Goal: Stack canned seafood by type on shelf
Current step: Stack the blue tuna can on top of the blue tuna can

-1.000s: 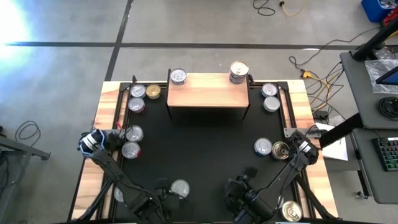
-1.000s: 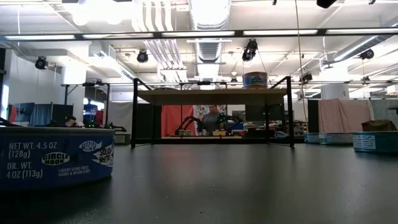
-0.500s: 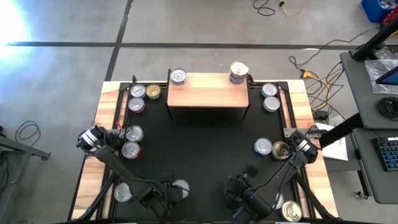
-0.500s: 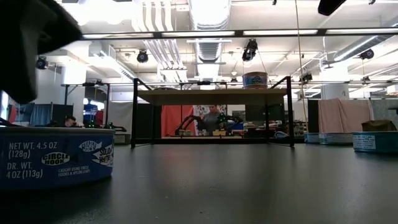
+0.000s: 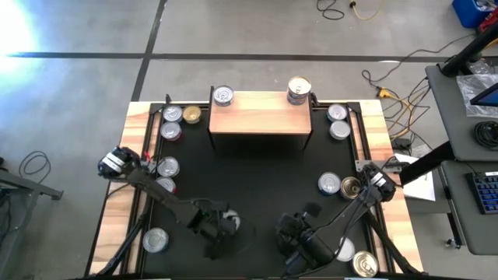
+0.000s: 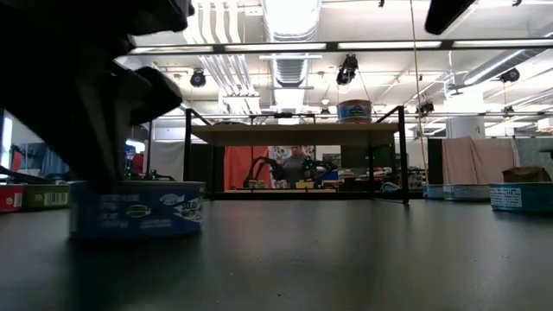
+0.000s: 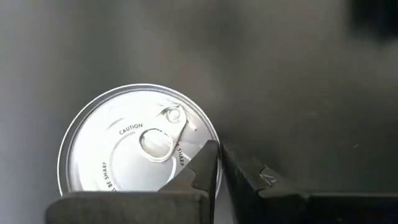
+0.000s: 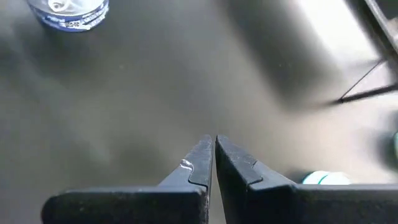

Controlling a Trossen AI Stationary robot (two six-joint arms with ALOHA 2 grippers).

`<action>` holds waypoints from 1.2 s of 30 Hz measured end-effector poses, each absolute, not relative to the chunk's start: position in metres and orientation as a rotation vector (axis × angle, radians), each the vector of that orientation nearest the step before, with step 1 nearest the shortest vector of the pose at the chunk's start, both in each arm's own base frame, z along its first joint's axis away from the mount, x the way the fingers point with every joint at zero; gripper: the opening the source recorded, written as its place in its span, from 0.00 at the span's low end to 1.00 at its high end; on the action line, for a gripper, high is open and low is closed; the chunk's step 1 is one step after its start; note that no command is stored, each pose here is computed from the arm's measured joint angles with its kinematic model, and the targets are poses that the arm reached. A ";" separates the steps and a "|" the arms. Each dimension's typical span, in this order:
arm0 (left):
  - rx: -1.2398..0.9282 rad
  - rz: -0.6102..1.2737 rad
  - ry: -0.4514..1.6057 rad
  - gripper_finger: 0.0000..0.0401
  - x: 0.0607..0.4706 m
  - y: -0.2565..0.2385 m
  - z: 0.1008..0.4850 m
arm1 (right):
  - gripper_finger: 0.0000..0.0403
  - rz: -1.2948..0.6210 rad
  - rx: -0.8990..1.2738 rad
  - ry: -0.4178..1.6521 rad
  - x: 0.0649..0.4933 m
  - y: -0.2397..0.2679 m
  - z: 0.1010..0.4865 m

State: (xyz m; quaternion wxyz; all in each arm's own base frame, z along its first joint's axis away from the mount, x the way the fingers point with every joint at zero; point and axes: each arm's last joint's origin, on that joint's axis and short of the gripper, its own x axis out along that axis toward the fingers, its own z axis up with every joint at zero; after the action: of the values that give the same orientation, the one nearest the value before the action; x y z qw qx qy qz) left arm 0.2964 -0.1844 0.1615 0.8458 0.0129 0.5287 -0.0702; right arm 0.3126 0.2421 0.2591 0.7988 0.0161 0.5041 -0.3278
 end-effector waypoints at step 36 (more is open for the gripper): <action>-1.211 0.694 -0.003 0.00 0.327 -0.072 0.294 | 0.02 0.344 0.168 0.463 0.136 0.076 0.259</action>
State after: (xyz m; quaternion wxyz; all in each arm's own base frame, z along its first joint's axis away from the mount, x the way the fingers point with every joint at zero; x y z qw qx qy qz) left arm 0.3273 -0.0718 0.2943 0.7661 -0.5577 -0.0013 0.3194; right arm 0.1364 0.0764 0.2587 0.9552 0.0825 0.2281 0.1695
